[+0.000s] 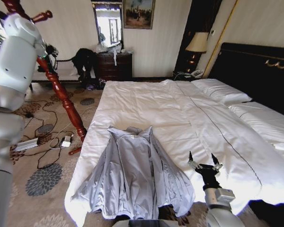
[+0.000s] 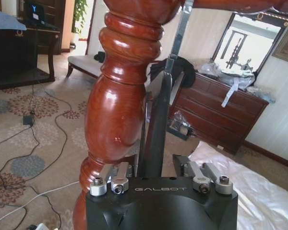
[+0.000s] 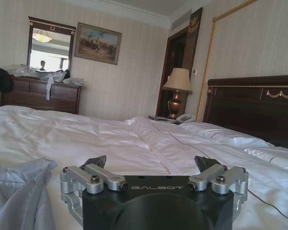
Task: Pick up the clothes from the bed and hang them on the clothes hanger.
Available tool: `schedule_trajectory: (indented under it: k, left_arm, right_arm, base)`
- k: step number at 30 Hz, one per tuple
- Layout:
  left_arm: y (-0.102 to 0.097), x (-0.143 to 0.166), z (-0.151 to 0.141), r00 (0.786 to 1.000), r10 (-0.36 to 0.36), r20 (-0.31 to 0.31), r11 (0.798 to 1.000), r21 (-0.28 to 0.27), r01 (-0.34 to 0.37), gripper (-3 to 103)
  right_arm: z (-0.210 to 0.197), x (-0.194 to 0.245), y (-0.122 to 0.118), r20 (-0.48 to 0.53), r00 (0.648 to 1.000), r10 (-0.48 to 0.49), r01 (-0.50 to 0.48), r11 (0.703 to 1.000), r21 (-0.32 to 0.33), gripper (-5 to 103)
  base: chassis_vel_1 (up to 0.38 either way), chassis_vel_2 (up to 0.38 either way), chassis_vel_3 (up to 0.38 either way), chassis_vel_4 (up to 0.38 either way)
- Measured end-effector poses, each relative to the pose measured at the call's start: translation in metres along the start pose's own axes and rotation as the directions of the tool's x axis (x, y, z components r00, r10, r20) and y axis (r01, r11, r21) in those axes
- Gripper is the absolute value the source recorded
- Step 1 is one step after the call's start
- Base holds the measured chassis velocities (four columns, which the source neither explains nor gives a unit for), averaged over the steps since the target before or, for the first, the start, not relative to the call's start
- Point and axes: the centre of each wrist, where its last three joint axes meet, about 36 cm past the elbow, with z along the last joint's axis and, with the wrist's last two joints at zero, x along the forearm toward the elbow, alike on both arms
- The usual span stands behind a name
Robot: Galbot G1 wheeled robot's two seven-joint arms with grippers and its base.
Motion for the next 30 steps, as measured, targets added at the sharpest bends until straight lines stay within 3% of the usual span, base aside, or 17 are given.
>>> schedule_trajectory:
  k: [5,7,17,26,30]
  left_arm:
    - [0.007,0.001,0.000,1.000,-0.002,0.019,1.000,0.002,0.002,22]
    - [0.008,0.002,0.001,1.000,0.003,0.025,1.000,0.001,-0.003,19]
    - [0.016,0.007,0.004,0.998,0.012,0.057,1.000,-0.013,-0.011,19]
    - [0.007,0.025,0.002,0.991,0.045,0.126,0.998,-0.059,-0.037,17]
    - [0.003,0.039,0.011,0.983,0.078,0.166,0.993,-0.105,-0.061,17]
  right_arm:
    - [0.003,0.001,0.001,-0.008,1.000,0.001,-0.001,1.000,-0.002,100]
    - [0.004,0.002,0.001,-0.008,1.000,0.000,0.000,1.000,-0.002,100]
    - [0.004,0.004,0.004,-0.010,1.000,-0.001,0.000,1.000,-0.003,100]
    - [0.004,0.004,0.005,-0.010,1.000,0.000,0.000,1.000,-0.003,100]
    - [0.006,0.004,0.006,-0.013,1.000,0.001,-0.001,1.000,-0.003,100]
  base:
    - [0.000,0.000,0.000,0.000]
    - [0.000,0.000,0.000,0.000]
    - [0.000,0.000,0.000,0.000]
    - [0.000,0.000,0.000,0.000]
    - [0.000,0.000,0.000,0.000]
